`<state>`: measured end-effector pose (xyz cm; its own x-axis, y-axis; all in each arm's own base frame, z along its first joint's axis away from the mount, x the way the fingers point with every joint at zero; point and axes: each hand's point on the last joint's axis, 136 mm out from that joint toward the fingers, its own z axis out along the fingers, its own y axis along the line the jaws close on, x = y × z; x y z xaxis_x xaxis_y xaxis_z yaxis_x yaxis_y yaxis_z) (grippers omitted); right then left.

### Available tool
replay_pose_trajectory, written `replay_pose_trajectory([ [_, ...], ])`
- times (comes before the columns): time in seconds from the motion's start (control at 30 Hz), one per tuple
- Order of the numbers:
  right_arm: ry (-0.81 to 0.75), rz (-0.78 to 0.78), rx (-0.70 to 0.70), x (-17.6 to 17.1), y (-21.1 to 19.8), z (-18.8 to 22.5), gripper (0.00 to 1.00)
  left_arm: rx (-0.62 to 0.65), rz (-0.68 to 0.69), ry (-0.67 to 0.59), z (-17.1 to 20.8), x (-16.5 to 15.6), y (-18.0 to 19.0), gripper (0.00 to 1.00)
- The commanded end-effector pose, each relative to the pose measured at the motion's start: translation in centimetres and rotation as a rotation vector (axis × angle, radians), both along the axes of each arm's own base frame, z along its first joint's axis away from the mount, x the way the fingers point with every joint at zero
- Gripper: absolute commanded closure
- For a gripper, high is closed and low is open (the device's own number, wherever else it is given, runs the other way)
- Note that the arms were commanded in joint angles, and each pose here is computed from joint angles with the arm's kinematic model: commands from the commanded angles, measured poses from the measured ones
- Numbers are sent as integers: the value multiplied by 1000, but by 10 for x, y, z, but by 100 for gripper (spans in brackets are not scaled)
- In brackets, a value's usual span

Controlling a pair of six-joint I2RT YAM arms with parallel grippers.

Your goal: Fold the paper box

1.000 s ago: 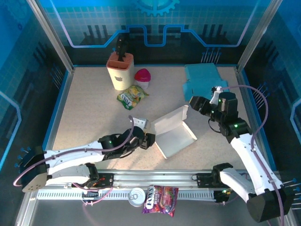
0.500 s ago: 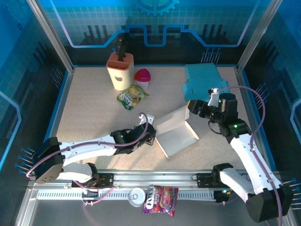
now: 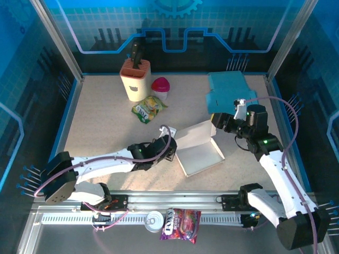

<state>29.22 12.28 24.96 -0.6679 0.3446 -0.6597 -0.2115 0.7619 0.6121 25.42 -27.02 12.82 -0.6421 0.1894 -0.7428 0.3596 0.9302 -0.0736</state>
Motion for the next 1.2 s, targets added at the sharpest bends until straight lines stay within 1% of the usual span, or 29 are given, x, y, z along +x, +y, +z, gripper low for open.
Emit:
replay_pose_trajectory([
  [0.0,8,16,-32,-2,-4,-9,43,20,-54,-30,17,8,4,100],
  [0.07,4,18,-62,-3,-6,-13,43,50,-82,-41,21,12,13,100],
  [0.13,-4,20,-93,-2,-8,-19,43,51,-117,-46,25,17,21,100],
  [0.27,-26,53,-132,0,-6,-28,42,18,-169,-50,33,30,41,100],
  [0.4,-51,102,-188,2,2,-37,42,11,-196,-16,28,46,60,100],
  [0.5,-75,148,-282,1,11,-49,41,9,-196,11,20,57,69,100],
  [0.57,-67,163,-342,4,15,-61,38,-7,-180,19,16,64,72,100],
  [0.67,-36,163,-397,16,15,-77,35,8,-156,-4,13,72,77,100],
  [0.8,-72,213,-439,33,24,-80,35,28,-146,-32,13,77,80,100],
  [0.93,-52,262,-515,47,28,-88,37,41,-142,-46,14,80,80,100],
  [1.0,-70,279,-527,55,32,-83,37,40,-142,-49,15,83,80,100],
  [1.17,-55,324,-548,66,40,-87,42,54,-130,-41,11,89,79,100],
])
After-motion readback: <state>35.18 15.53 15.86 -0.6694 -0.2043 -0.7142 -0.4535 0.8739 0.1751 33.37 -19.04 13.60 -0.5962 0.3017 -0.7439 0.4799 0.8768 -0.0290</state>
